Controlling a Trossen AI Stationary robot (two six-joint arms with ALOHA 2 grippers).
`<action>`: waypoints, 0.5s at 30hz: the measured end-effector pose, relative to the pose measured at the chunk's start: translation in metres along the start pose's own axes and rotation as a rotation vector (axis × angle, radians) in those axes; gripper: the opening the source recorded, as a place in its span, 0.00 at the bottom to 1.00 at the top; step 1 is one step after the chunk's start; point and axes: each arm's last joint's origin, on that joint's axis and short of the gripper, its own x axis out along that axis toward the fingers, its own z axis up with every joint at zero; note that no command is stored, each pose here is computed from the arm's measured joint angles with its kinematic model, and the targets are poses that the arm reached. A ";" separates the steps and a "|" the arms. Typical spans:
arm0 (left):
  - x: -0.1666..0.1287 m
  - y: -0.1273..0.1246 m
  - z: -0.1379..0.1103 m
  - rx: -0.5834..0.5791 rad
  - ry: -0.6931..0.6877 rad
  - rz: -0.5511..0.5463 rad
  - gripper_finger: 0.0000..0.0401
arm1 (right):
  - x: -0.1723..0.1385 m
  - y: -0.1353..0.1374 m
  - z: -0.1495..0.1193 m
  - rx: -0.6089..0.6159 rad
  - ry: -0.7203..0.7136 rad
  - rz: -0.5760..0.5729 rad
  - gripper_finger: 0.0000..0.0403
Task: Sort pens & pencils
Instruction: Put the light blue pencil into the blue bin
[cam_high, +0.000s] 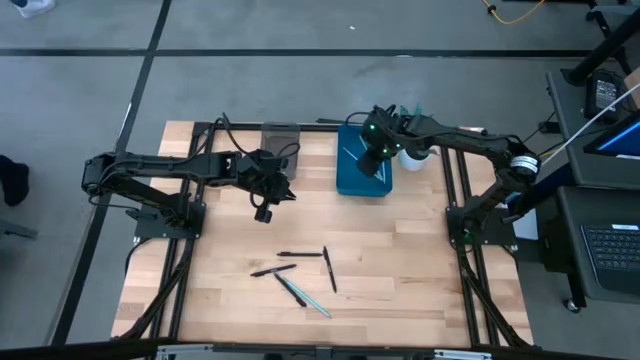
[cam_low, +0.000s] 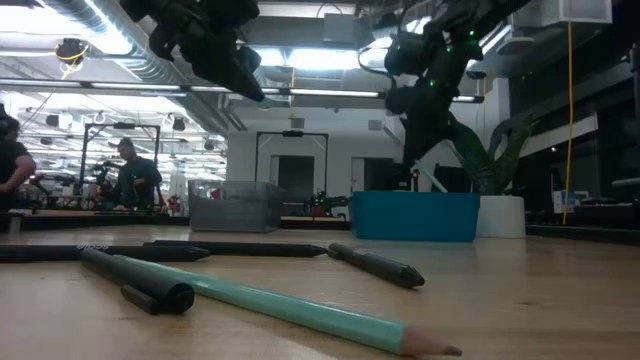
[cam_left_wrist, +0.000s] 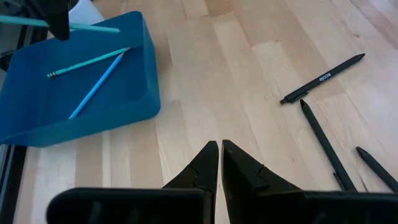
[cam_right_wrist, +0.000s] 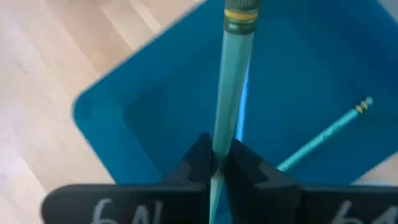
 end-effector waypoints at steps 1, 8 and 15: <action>0.000 0.000 0.000 0.000 0.000 0.000 0.03 | 0.002 -0.002 0.000 0.014 0.008 -0.005 0.06; 0.000 0.000 0.000 0.001 0.000 0.000 0.03 | 0.020 -0.007 -0.001 0.030 0.074 -0.022 0.06; 0.000 0.000 0.000 0.001 0.000 0.000 0.03 | 0.044 -0.008 -0.003 0.016 0.152 -0.011 0.06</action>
